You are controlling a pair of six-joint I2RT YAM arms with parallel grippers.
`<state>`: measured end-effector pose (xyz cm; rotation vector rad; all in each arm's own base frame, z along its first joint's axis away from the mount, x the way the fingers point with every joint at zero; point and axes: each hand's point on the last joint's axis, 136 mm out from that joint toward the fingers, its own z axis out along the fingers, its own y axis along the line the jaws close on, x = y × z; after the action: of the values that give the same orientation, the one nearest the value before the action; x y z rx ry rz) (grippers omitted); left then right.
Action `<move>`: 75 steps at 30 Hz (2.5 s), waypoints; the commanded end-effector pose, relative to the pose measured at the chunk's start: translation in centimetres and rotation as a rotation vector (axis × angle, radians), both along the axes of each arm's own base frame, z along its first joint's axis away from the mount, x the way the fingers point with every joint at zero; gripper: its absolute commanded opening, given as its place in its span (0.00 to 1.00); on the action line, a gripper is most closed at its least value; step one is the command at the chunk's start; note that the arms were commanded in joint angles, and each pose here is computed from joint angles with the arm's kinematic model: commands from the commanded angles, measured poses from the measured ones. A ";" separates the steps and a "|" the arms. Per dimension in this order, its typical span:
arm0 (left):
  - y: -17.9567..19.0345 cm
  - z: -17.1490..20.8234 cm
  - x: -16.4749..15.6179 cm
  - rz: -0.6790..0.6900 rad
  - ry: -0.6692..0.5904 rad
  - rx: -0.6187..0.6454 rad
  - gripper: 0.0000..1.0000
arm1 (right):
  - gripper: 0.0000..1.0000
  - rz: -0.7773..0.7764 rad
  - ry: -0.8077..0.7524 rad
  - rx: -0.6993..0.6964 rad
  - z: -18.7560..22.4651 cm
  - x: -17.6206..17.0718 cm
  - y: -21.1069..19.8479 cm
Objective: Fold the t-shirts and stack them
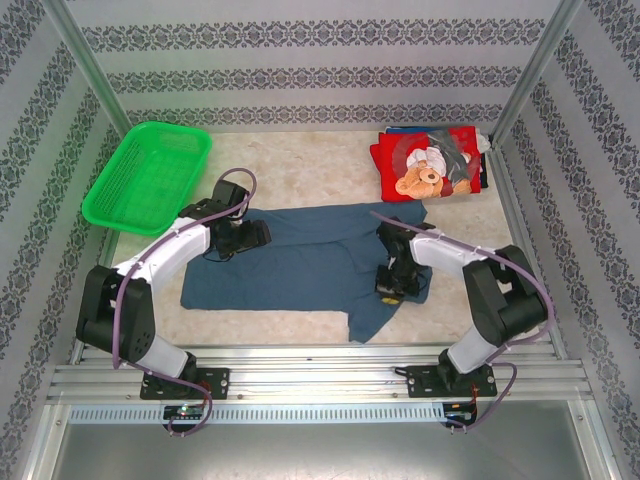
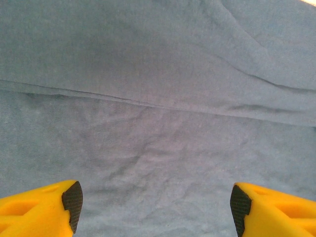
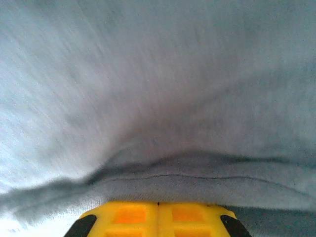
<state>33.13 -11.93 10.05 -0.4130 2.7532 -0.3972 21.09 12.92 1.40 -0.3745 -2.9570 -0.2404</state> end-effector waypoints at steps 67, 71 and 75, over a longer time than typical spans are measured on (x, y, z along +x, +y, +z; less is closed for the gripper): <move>-5.3 4.6 -1.7 -0.344 -0.268 0.050 0.80 | 0.00 -0.023 -0.082 0.286 7.5 3.2 4.8; -6.0 5.3 -1.7 -0.364 -0.285 0.016 0.80 | 0.00 -0.021 -0.079 0.293 6.9 4.8 5.1; -6.5 5.6 -1.8 -0.384 -0.299 0.013 0.81 | 0.03 -0.027 -0.073 0.304 6.3 6.4 5.2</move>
<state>31.35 -17.47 14.43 0.1024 2.5830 -0.4550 26.29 17.79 7.30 -0.3974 -2.9215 -0.6664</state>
